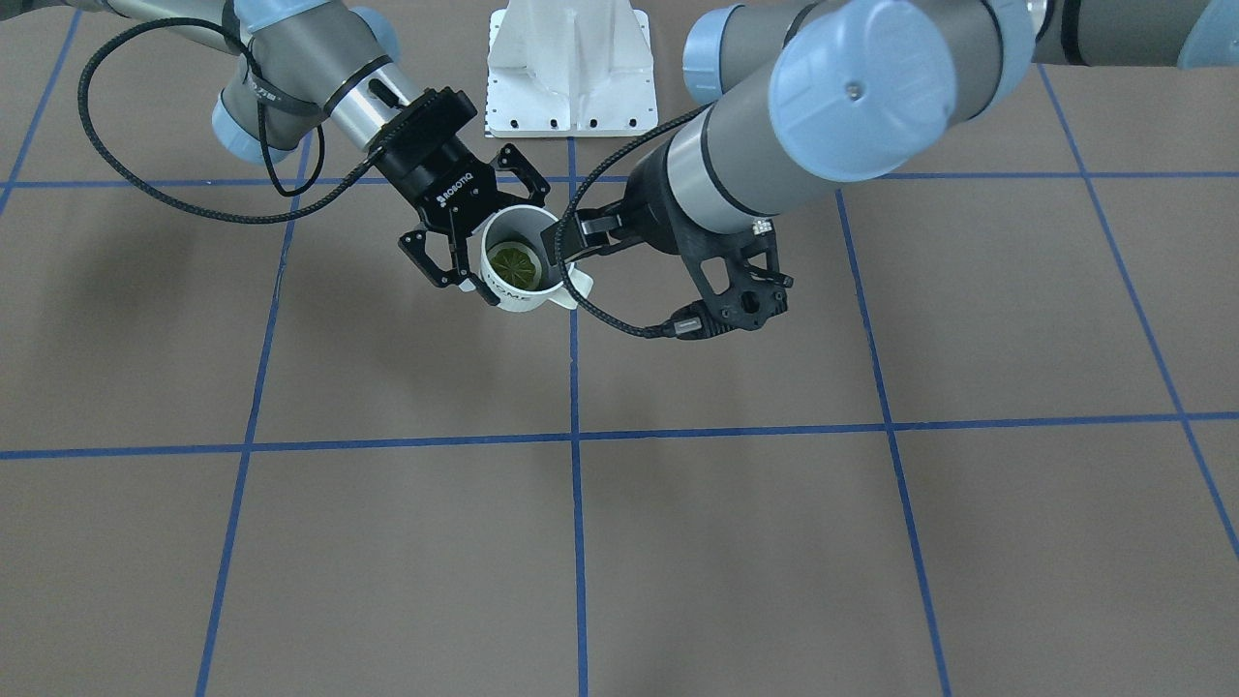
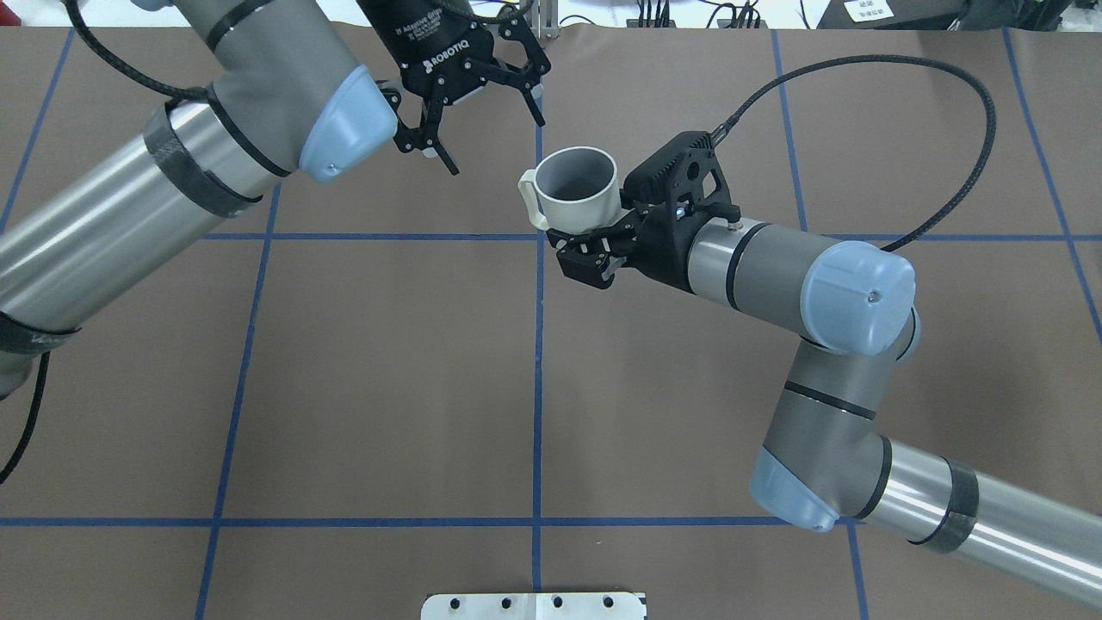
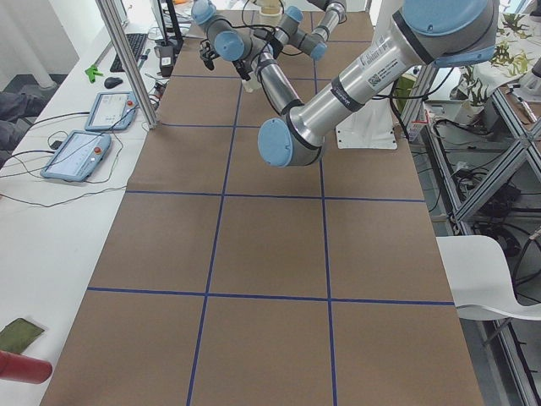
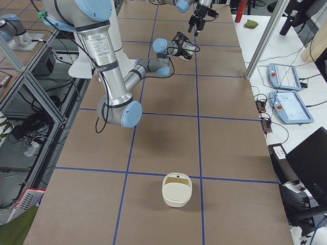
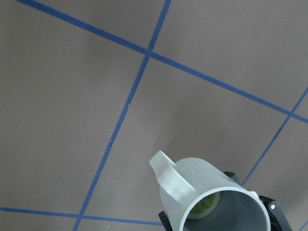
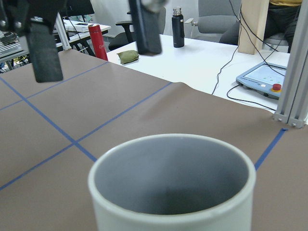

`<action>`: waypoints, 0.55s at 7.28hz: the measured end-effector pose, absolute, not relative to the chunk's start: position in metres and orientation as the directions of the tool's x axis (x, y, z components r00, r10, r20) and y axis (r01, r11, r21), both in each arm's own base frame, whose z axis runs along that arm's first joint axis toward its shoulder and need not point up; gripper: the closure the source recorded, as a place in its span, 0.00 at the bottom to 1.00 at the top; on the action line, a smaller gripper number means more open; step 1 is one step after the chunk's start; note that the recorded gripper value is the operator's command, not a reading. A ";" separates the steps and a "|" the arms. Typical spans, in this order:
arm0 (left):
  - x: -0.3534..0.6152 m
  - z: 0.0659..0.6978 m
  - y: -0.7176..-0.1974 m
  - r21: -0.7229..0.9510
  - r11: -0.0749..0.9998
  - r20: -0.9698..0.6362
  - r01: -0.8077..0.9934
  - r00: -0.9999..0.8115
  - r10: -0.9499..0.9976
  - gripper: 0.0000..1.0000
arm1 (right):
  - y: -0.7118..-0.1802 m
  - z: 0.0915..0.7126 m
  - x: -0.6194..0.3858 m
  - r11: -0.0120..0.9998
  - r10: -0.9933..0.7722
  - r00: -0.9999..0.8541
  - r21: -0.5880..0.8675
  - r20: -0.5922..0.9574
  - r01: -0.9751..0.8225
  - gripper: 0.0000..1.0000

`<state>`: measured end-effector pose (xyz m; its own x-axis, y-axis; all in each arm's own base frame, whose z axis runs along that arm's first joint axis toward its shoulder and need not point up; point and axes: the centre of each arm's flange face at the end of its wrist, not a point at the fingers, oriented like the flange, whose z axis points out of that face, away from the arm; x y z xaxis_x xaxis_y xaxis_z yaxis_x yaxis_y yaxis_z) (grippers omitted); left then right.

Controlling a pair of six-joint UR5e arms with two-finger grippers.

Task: Left arm hands cup to right arm to dump lemon

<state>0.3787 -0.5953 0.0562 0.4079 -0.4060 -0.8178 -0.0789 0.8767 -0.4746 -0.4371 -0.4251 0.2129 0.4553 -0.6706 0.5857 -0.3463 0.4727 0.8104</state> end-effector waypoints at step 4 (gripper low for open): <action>0.360 0.061 -0.609 -0.475 0.879 -0.814 -0.041 0.400 -0.421 0.00 | -0.478 0.307 -0.331 0.524 -0.487 0.624 0.776 0.612 -0.351 0.93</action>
<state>0.3600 -0.6087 0.0615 0.3998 -0.4210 -0.8142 -0.0405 0.8793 -0.4745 -0.3313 -0.4778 0.3068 0.6238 -0.4866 0.6117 -0.3514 0.5245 0.7755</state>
